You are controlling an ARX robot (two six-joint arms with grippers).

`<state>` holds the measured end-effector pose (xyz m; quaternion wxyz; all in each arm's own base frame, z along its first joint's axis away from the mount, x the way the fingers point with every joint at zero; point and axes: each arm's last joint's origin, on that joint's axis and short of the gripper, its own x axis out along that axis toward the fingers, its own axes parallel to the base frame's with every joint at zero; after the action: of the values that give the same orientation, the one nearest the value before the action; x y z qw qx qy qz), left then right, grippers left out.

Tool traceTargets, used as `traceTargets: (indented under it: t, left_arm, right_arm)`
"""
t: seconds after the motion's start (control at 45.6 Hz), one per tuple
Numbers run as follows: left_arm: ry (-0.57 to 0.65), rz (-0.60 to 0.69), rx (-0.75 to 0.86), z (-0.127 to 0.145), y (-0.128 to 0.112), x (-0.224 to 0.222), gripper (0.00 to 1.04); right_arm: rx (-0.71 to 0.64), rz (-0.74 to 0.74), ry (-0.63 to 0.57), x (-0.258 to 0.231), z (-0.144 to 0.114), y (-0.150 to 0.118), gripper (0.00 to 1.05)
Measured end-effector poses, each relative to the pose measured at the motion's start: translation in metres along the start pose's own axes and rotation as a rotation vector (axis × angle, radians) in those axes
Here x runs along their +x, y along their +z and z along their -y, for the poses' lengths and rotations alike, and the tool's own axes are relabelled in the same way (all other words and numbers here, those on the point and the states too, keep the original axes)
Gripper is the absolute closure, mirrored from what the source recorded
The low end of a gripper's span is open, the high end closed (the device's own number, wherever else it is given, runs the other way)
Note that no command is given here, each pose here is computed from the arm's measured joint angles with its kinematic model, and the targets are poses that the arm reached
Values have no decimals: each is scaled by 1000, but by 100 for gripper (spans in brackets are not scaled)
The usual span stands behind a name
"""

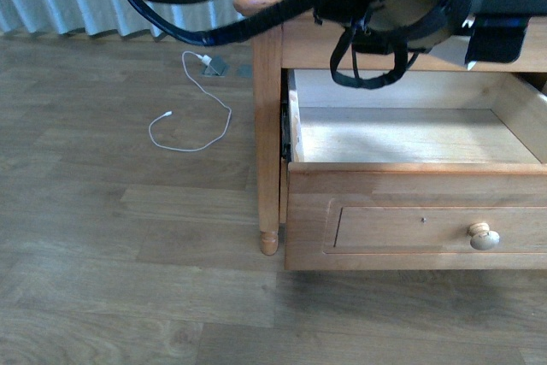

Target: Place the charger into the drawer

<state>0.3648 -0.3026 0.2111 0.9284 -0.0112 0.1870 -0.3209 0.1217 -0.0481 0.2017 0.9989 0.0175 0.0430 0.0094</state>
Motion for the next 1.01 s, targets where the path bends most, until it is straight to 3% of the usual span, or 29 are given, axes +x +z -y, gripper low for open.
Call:
traceTargets:
  t: [0.329,0.57,0.723,1.008]
  left_arm:
    - [35,-75,-35,-1,-28,40,56]
    - [70,-49,-19,0,-23,35,23]
    - [173,44,5,-5,2,5,4]
    - [511,337,-9,-51,70,-118,6]
  right_arm:
    - [0,0,0,0,0,0,8]
    - [0,0,0,0,0,0,8]
    - [0,0,0,0,0,0,8]
    - [0,0,0,0,0,0,8]
